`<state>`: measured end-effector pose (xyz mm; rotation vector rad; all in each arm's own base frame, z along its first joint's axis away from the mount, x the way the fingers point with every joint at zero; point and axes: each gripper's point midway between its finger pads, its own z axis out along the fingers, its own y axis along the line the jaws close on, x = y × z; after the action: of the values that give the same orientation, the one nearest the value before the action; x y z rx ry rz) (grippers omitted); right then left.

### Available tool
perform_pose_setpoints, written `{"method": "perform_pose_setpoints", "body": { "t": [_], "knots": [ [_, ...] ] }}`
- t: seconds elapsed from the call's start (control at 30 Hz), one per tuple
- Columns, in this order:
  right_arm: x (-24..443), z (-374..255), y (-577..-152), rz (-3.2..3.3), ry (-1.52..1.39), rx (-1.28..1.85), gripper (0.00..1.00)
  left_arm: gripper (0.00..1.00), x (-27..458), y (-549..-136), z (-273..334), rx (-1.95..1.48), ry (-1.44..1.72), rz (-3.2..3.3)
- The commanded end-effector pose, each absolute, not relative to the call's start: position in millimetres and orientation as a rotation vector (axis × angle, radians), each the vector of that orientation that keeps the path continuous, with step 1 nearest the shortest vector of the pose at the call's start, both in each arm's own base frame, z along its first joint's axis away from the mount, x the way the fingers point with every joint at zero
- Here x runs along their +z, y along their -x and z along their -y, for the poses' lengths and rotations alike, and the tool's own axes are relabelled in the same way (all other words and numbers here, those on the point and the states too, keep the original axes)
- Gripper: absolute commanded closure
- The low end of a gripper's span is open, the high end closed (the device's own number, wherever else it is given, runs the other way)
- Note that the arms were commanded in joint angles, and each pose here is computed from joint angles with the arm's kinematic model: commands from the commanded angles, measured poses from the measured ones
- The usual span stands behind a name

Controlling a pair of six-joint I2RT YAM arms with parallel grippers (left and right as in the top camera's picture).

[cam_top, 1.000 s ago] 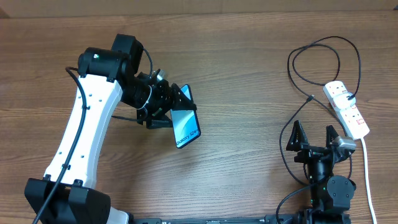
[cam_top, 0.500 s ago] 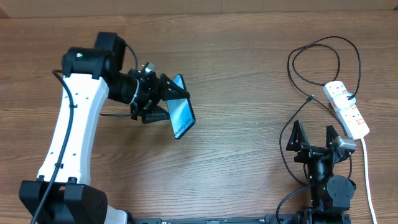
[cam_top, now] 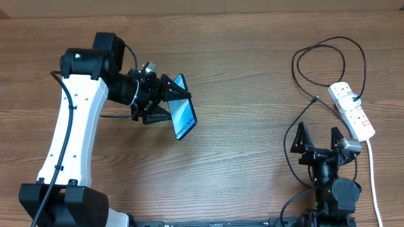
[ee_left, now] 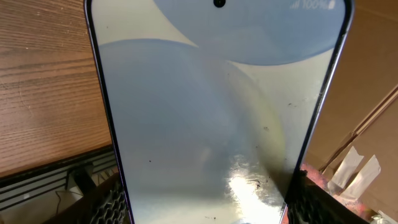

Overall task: Plug charger to phone and switch on socket
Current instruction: 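Lift the phone with the left gripper and tilt it upright, then swing the right gripper left toward the phone held by the left gripper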

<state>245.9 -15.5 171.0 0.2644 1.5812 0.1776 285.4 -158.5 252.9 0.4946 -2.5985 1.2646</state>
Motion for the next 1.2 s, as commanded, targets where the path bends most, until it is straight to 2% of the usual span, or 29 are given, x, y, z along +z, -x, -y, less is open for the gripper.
{"method": "perform_pose_setpoints", "body": {
  "t": [0.0,0.37,0.57,0.8,0.97,1.17],
  "knots": [
    [170,15,-246,-1.577,-0.257,0.177,0.00,0.51,267,-283,165,1.357,-0.438,2.580],
    [171,2,-246,-1.579,-0.219,0.254,0.00,0.50,244,-297,146,1.177,-0.456,2.766],
    [177,-51,-237,-1.599,-0.289,0.808,0.00,0.50,227,-308,125,0.977,-0.544,2.896],
    [176,-107,-204,-1.716,-0.189,1.272,0.00,0.49,229,-325,125,1.015,-0.566,2.949],
    [176,-121,-189,-1.748,-0.087,1.358,0.00,0.49,229,-329,124,1.012,-0.565,2.969],
    [186,-113,-198,-1.679,-0.069,1.258,0.00,0.48,227,-326,122,0.987,-0.573,2.965]
  ]
}}
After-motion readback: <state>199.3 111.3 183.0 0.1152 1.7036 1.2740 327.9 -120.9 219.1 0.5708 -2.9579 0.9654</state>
